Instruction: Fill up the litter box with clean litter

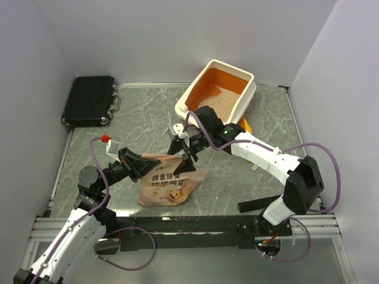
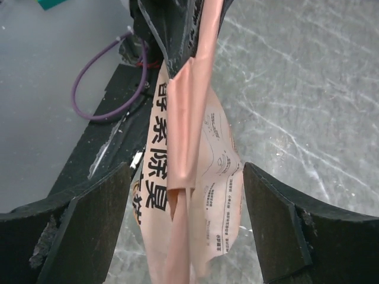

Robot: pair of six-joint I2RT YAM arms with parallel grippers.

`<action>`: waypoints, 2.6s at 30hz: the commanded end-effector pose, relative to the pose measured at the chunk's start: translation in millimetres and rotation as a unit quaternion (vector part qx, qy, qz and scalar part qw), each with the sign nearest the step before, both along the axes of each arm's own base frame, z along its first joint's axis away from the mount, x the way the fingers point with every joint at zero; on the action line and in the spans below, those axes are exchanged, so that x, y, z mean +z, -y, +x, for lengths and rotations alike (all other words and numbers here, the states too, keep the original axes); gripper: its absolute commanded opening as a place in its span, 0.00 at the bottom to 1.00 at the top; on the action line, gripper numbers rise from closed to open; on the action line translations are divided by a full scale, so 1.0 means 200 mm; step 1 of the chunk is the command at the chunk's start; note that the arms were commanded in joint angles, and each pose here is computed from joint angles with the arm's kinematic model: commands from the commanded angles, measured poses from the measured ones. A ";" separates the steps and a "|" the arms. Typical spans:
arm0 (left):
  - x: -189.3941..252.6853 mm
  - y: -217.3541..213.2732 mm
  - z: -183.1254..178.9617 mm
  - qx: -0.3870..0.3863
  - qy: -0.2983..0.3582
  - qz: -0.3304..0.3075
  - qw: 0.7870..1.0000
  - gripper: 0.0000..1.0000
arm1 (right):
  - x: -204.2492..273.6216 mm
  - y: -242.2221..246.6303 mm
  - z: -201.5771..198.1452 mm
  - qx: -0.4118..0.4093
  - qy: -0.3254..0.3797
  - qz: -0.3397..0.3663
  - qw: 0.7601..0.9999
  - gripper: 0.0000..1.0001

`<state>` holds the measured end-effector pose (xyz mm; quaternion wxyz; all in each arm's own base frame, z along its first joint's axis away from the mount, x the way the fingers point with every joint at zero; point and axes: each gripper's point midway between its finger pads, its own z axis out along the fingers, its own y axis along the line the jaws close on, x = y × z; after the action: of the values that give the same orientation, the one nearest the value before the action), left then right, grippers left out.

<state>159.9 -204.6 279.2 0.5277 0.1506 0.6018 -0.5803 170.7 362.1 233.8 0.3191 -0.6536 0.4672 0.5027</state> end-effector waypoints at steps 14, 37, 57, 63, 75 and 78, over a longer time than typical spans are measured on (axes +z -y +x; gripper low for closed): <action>0.26 -0.41 0.25 0.304 -0.056 0.019 0.951 0.93 | 0.46 -0.05 0.36 -0.312 0.073 0.061 0.945 0.00; 0.24 -0.50 0.20 0.338 -0.051 0.040 0.939 0.95 | 0.84 -0.18 0.35 -0.359 0.088 0.083 0.926 0.00; 0.21 -0.45 0.19 0.310 -0.057 0.046 0.948 0.95 | 0.42 -0.22 0.05 -0.238 0.081 0.034 0.967 0.00; 0.21 -0.45 0.18 0.310 -0.058 0.044 0.948 0.95 | 0.29 -0.28 -0.05 -0.250 0.150 0.017 0.956 0.00; 0.19 -0.45 0.18 0.309 -0.063 0.046 0.948 0.95 | 0.42 -0.12 0.06 -0.353 0.190 0.066 0.914 0.58; 0.19 -0.44 0.18 0.308 -0.062 0.046 0.948 0.95 | 0.48 -0.03 0.12 -0.393 0.197 0.069 0.895 0.67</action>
<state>197.2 -112.1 314.9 0.6336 -0.0637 0.6811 -0.3613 175.9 393.1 272.8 0.5401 -0.5455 0.5896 0.2512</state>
